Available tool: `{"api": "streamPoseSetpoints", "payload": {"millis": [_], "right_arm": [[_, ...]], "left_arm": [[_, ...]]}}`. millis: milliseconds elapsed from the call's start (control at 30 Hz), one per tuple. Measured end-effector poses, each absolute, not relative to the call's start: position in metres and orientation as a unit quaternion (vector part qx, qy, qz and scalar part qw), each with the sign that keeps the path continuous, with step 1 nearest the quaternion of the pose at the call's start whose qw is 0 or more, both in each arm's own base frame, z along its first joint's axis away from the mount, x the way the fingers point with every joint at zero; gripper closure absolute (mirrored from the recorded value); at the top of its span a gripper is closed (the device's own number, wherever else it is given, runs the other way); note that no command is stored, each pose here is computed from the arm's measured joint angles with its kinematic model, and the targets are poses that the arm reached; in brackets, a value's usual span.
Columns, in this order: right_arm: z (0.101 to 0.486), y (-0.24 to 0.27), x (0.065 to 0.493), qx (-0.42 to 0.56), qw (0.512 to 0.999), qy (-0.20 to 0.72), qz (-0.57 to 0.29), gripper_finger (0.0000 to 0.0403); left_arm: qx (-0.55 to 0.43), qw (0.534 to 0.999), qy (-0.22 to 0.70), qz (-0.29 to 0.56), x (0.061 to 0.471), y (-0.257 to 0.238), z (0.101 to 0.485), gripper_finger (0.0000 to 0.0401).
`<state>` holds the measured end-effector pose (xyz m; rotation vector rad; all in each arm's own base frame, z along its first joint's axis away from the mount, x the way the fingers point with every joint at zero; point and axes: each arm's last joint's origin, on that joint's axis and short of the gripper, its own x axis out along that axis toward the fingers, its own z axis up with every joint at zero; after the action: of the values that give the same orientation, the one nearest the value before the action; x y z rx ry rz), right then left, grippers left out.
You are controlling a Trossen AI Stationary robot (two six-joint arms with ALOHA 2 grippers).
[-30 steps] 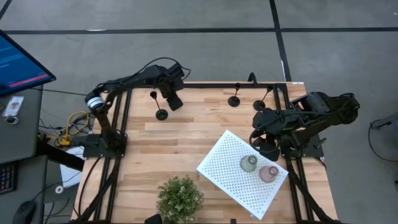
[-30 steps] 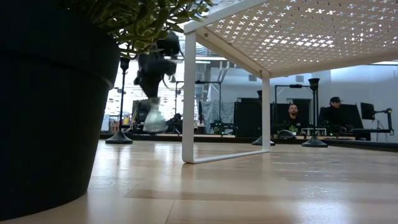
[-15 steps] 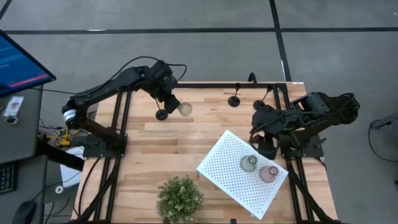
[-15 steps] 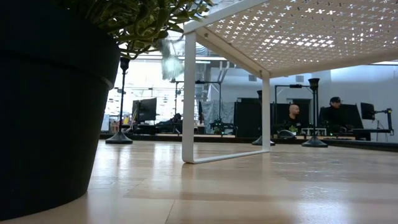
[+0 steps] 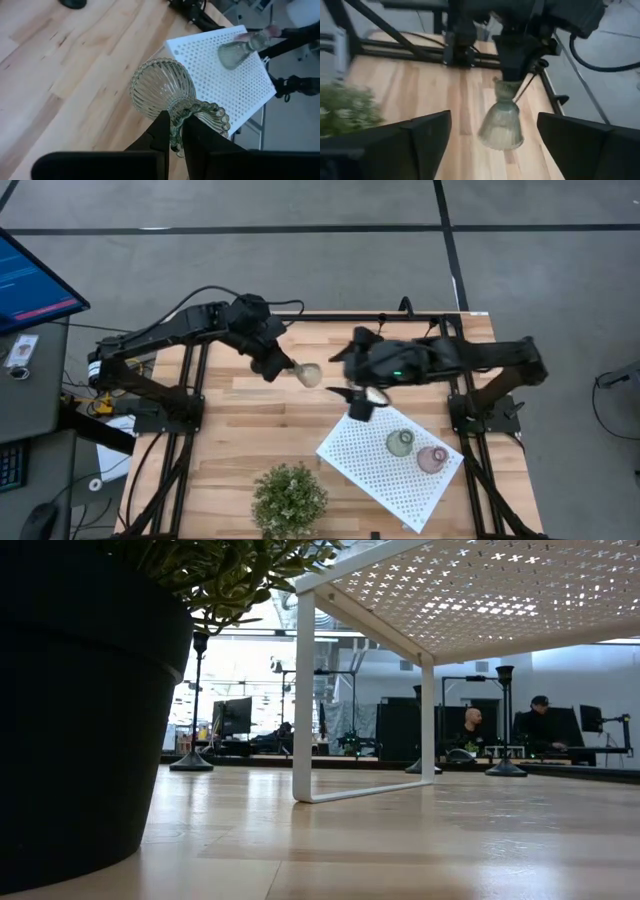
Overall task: Pick & Place candle stick holders
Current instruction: Put the green glass candle holder on the shelf aligned with green glass candle holders
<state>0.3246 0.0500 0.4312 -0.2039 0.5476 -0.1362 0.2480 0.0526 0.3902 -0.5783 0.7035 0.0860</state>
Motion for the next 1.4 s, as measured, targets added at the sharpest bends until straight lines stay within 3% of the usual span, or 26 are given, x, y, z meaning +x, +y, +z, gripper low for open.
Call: {"api": "streamPoseSetpoints", "payload": {"millis": [367,967,1233,1400], "right_arm": [[0.397,0.036,0.371,-0.105,0.945,0.286,-0.117,0.0104],[0.380,0.017,0.387,-0.137,0.925,0.306,-0.179,0.0107],[0.378,0.016,0.388,-0.146,0.917,0.309,-0.206,0.0165],[0.378,0.016,0.386,-0.144,0.915,0.316,-0.207,0.0247]], "left_arm": [[-0.339,0.892,0.282,0.099,0.257,0.054,0.396,0.0374],[-0.386,0.889,0.225,0.098,0.263,0.055,0.406,0.0374],[-0.387,0.890,0.222,0.097,0.263,0.055,0.406,0.0374],[-0.387,0.890,0.220,0.101,0.263,0.055,0.406,0.0374]]}}
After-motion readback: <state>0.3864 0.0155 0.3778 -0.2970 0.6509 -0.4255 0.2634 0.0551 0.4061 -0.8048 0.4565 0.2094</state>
